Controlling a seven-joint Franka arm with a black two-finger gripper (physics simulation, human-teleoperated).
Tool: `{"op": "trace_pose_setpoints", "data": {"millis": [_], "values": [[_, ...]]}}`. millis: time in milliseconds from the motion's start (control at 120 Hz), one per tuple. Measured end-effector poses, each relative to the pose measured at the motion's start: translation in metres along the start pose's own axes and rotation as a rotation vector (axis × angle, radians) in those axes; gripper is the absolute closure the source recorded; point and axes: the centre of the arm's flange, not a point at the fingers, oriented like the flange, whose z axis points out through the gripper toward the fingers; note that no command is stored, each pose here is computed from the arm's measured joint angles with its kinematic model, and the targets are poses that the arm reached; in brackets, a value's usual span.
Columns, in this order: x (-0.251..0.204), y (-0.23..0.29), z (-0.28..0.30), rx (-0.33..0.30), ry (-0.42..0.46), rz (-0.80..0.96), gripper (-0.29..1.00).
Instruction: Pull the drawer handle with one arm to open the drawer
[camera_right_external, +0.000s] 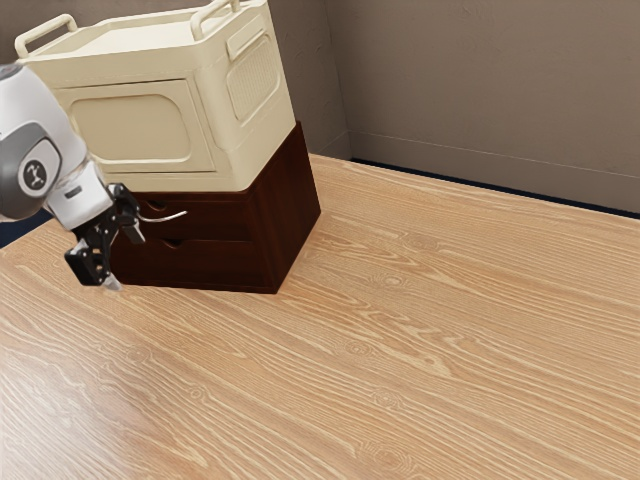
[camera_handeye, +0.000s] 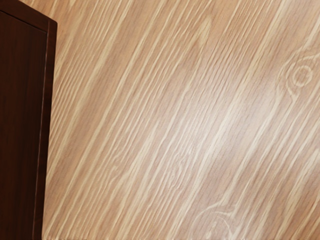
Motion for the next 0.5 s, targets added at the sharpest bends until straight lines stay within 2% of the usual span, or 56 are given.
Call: {"op": "trace_pose_setpoints", "data": {"millis": [500], "values": [[-0.017,-0.021,0.009,0.116,0.026,-0.016,0.00]]}}
